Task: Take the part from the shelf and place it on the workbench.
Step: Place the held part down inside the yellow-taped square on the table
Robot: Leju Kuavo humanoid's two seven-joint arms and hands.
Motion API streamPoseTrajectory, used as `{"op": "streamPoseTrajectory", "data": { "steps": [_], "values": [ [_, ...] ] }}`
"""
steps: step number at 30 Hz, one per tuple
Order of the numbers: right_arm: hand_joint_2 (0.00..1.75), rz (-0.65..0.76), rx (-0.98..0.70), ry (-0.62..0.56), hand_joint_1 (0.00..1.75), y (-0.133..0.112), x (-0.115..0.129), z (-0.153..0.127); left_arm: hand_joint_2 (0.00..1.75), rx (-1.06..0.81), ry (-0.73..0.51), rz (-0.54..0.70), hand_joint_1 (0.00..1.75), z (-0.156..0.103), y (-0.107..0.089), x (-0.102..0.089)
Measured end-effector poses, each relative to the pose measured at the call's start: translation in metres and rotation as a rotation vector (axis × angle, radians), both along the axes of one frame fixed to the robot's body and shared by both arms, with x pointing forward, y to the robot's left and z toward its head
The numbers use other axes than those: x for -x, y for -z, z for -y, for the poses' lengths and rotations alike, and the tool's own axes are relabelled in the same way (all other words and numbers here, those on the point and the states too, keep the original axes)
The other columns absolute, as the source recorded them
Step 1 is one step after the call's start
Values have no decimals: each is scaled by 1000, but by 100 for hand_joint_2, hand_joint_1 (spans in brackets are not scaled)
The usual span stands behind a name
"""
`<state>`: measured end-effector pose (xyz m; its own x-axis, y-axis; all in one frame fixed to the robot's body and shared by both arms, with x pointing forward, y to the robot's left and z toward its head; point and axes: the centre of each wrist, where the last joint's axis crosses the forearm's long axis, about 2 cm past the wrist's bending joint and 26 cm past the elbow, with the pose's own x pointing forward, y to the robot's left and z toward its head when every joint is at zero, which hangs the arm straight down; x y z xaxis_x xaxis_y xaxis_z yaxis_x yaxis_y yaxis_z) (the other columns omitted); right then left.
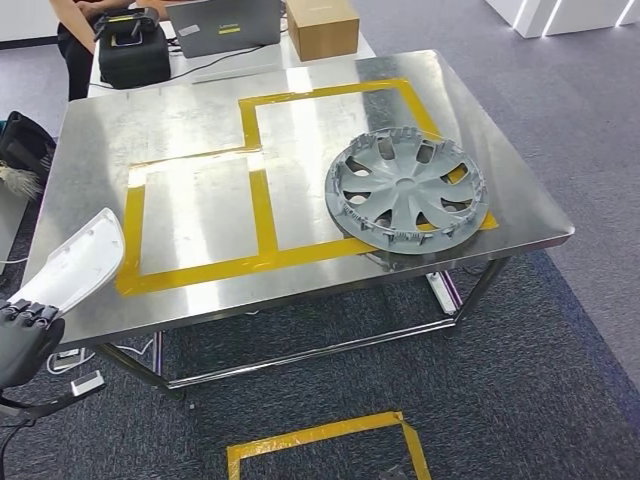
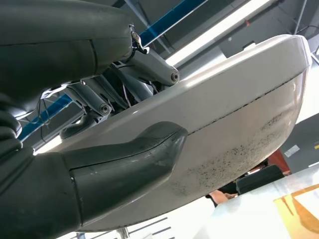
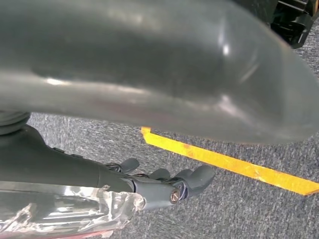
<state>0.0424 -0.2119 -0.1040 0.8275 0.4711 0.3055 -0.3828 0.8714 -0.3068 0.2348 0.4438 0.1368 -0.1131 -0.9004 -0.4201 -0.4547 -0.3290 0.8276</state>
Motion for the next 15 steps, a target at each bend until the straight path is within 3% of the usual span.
{"op": "streamPoseTrajectory", "data": {
  "steps": [15],
  "values": [
    [0,0,0,0,0,0,0,0,175,0,0,0,175,0,0,0]
  ]
}}
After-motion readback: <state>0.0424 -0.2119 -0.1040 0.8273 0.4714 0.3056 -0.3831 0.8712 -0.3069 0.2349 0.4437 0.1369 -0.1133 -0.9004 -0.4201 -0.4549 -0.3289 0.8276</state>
